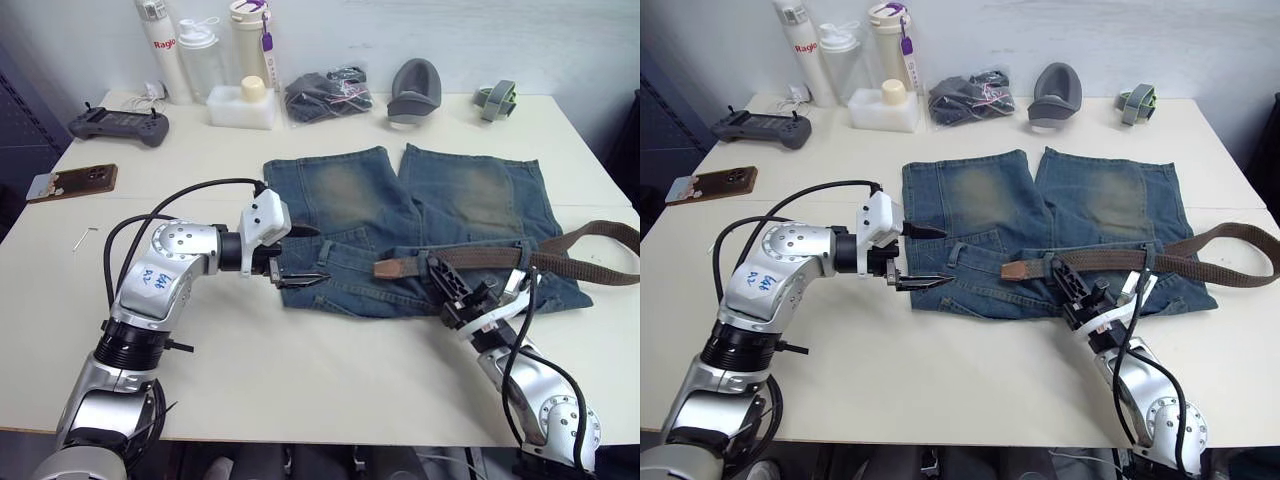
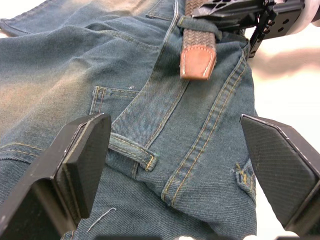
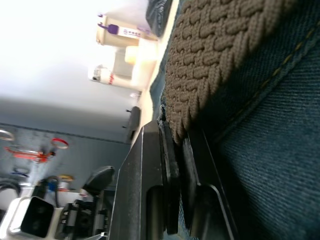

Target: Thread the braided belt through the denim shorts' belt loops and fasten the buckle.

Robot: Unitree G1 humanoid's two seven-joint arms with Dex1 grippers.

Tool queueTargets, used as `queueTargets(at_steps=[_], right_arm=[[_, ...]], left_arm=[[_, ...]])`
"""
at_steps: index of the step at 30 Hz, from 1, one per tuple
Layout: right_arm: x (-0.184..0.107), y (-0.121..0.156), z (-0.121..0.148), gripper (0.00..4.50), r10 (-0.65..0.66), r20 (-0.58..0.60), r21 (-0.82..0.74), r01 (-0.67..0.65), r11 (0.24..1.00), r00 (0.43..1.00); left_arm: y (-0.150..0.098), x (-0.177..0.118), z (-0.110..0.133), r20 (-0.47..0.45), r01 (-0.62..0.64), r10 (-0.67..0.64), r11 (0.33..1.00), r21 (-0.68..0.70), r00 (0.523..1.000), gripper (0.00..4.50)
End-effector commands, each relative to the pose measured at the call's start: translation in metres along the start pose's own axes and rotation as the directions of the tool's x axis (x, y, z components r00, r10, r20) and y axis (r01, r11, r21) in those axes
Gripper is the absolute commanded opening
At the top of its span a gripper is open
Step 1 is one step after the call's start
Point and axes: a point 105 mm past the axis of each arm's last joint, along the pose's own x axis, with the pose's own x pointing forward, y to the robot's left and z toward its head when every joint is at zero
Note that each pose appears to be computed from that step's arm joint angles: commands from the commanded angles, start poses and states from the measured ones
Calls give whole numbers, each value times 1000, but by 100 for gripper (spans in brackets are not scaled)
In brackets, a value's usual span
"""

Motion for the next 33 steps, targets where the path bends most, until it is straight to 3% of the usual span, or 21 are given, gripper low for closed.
queueTargets(at_steps=[1,5,7,10,14,17,21,26,29,33], right_arm=[[-10,-7,2,157,-45,-3,-6,45,999,999],[-22,13,20,340,-4,29,-98,7,995,1000],[-27,36,29,438,76,41,-99,-71,992,996],[-35,59,26,444,109,-22,-181,-112,977,994],[-46,54,15,444,-26,-159,-468,-52,882,987],[-52,50,18,444,-133,-220,-679,-54,732,966],[-60,44,30,444,-313,-211,-911,-71,405,926],[-61,38,46,444,-374,-124,-980,-54,191,919],[-58,31,45,352,-371,-109,-970,-17,241,922],[-58,18,50,147,-395,-50,-961,64,270,917]], left_arm=[[-2,3,6,9,12,-12,999,41,1000,450],[-4,10,7,15,26,-27,998,59,1000,450],[-7,16,11,40,42,-45,995,89,998,450],[-17,31,25,105,91,-108,984,156,989,450],[-18,50,31,131,102,-137,965,241,982,450],[-15,65,27,136,80,-129,943,323,982,450],[-12,85,19,82,43,-107,829,557,991,450],[-12,99,27,111,-6,-102,712,702,989,450],[-11,104,38,184,-69,-82,723,688,979,450],[-15,108,39,182,-71,-95,675,735,979,450]])
